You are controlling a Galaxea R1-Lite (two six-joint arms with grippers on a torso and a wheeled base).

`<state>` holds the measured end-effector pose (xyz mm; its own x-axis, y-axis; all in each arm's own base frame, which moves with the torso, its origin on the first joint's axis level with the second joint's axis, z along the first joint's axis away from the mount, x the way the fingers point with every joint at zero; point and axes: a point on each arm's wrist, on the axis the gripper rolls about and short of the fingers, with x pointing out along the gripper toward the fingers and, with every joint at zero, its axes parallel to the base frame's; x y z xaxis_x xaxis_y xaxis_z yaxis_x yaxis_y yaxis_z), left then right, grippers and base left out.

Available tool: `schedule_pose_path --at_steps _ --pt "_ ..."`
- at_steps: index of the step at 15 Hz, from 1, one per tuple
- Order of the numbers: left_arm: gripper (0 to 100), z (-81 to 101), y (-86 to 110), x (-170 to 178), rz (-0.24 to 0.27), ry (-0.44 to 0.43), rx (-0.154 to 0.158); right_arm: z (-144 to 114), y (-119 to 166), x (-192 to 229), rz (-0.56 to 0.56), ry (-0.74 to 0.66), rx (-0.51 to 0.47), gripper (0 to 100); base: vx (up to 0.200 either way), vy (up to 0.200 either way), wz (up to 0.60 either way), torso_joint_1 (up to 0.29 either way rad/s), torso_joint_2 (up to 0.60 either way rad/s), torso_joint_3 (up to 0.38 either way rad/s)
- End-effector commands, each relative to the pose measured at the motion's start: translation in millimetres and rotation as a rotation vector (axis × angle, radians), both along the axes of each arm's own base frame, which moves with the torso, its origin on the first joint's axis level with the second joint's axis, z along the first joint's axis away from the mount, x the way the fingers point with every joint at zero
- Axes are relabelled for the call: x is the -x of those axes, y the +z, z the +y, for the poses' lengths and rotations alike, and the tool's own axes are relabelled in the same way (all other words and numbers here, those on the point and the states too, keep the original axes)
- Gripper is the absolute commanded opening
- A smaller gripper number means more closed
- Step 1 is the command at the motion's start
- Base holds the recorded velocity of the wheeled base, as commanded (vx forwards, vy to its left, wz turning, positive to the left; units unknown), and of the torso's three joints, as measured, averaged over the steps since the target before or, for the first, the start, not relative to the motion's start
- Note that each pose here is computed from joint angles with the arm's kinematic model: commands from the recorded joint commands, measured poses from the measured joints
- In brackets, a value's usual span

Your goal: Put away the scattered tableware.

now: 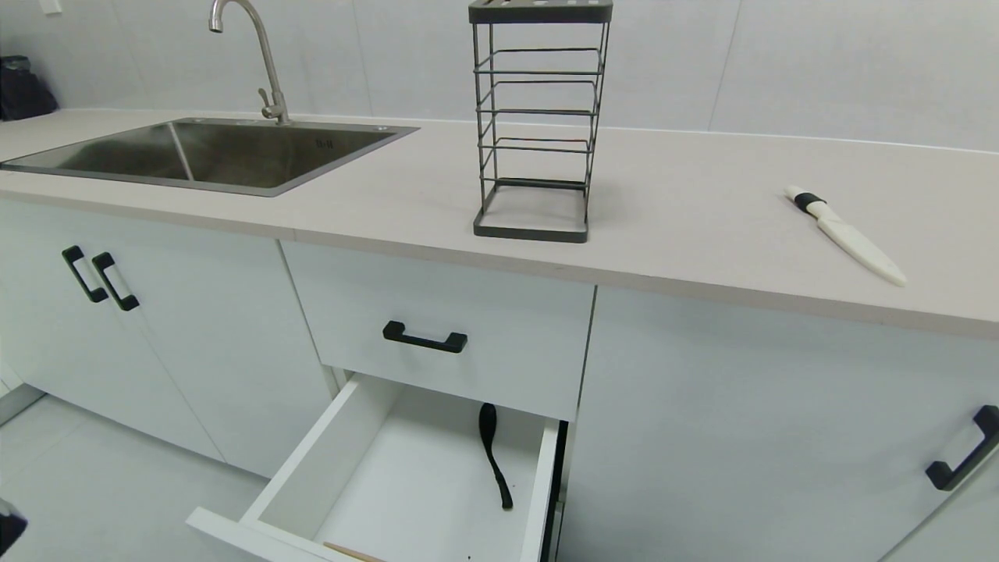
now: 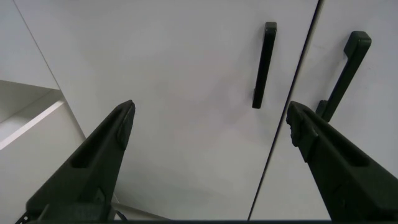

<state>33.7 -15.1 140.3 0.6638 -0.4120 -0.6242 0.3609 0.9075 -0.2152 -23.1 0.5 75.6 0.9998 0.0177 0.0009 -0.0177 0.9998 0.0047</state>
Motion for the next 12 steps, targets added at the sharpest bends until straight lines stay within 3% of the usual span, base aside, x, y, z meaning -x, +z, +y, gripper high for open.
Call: schedule_pose_path --at_steps 1,3,4,5,8,9,12 --pt "100 -2.6 -5.8 -6.9 0.103 -0.012 -0.025 0.0 0.0 -0.2 0.002 0.001 0.000 100 0.000 0.000 0.00 0.000 0.00 0.000" --pt "100 -4.8 -10.9 -9.7 0.196 -0.051 -0.014 0.0 0.0 -0.2 0.002 0.001 0.000 100 0.000 0.000 0.00 0.000 0.00 0.000" --pt "100 -5.2 -11.3 -10.8 0.205 -0.053 -0.014 0.0 0.0 -0.2 0.002 0.001 0.000 100 0.000 0.000 0.00 0.000 0.00 0.000" --pt "100 -8.6 -15.6 -20.0 0.272 -0.063 -0.033 0.0 0.0 -0.2 0.002 0.001 0.000 100 0.000 0.000 0.00 0.000 0.00 0.000" --pt "100 -15.0 -27.6 -29.6 0.359 -0.101 -0.077 0.0 0.0 -0.2 0.002 0.001 0.000 100 0.000 0.000 0.00 0.000 0.00 0.000" --pt "100 -18.3 -34.9 -36.4 0.375 -0.114 -0.089 0.0 0.0 -0.2 0.002 0.001 0.000 100 0.000 0.000 0.00 0.000 0.00 0.000" --pt "100 -21.6 -44.0 -47.6 0.358 -0.101 -0.141 0.0 0.0 -0.2 0.002 0.001 0.000 100 0.000 0.000 0.00 0.000 0.00 0.000"
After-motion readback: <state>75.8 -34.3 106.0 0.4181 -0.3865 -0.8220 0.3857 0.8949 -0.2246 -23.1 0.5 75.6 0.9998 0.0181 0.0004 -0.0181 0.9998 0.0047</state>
